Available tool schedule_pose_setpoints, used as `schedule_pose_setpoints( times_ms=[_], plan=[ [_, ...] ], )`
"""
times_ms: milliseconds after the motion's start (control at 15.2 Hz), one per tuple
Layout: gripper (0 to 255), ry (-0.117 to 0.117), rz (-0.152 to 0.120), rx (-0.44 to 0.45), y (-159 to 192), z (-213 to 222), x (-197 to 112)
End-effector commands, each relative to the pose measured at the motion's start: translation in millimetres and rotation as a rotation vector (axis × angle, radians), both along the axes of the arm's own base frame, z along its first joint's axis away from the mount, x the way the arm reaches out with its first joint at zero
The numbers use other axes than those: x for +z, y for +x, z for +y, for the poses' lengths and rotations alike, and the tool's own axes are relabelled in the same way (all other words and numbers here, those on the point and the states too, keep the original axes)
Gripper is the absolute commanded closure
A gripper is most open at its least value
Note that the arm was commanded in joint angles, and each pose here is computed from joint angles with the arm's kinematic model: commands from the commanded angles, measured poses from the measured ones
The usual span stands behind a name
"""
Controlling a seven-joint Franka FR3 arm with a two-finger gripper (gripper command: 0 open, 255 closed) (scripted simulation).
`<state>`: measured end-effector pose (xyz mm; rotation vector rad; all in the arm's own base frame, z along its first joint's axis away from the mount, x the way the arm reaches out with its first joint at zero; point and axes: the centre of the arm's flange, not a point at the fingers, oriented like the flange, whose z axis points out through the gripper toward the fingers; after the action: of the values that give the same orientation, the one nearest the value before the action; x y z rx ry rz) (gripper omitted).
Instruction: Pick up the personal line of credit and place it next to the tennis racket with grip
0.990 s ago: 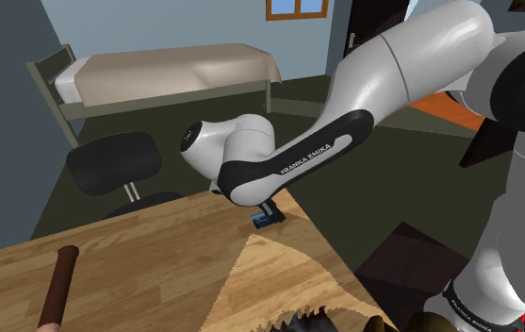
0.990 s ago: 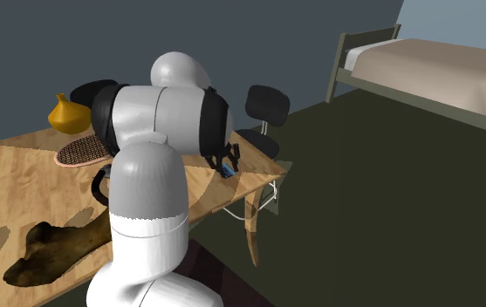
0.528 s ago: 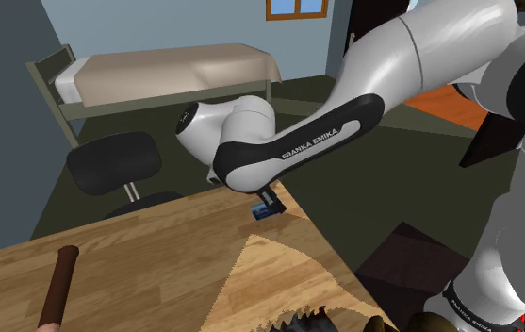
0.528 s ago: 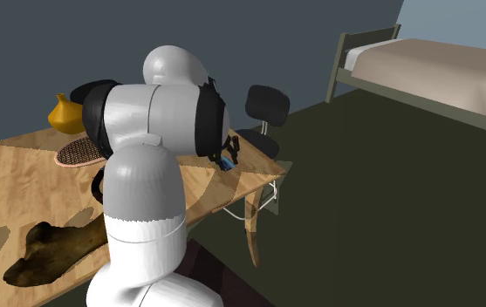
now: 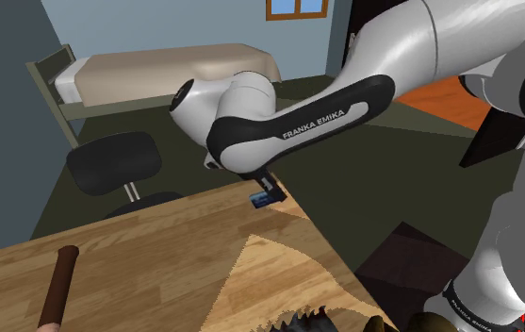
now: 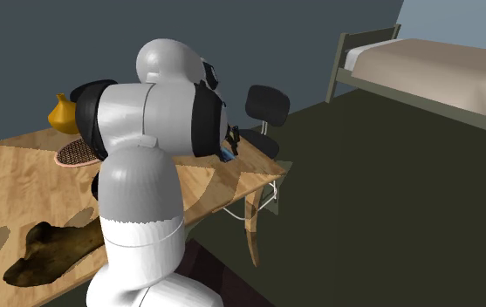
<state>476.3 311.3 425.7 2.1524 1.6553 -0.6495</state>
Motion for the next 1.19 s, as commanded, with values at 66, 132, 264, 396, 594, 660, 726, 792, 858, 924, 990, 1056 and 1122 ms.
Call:
schedule_pose_setpoints(
  times_ms=[66, 132, 264, 396, 594, 660, 726, 792, 858, 924, 990, 1056, 1122],
  plan=[
    [255, 0.000, 0.000, 0.000, -0.2, -0.3, 16.1],
    [255, 0.000, 0.000, 0.000, -0.2, -0.3, 21.4],
    [255, 0.000, 0.000, 0.000, -7.3, 10.9, 21.6],
    [255, 0.000, 0.000, 0.000, -21.6, 33.1, 21.8],
    [255, 0.000, 0.000, 0.000, -43.0, 66.4, 22.0],
    [255, 0.000, 0.000, 0.000, -50.2, 77.5, 22.1],
    [255, 0.000, 0.000, 0.000, -57.3, 88.6, 22.2],
    [255, 0.000, 0.000, 0.000, -64.5, 99.7, 22.3],
    [255, 0.000, 0.000, 0.000, -71.6, 110.8, 22.4],
    [255, 0.000, 0.000, 0.000, -78.8, 121.9, 22.5],
    [255, 0.000, 0.000, 0.000, -85.9, 133.0, 22.6],
    [255, 0.000, 0.000, 0.000, -93.0, 144.1, 22.7],
    [255, 0.000, 0.000, 0.000, -100.2, 155.2, 22.8]
  ],
)
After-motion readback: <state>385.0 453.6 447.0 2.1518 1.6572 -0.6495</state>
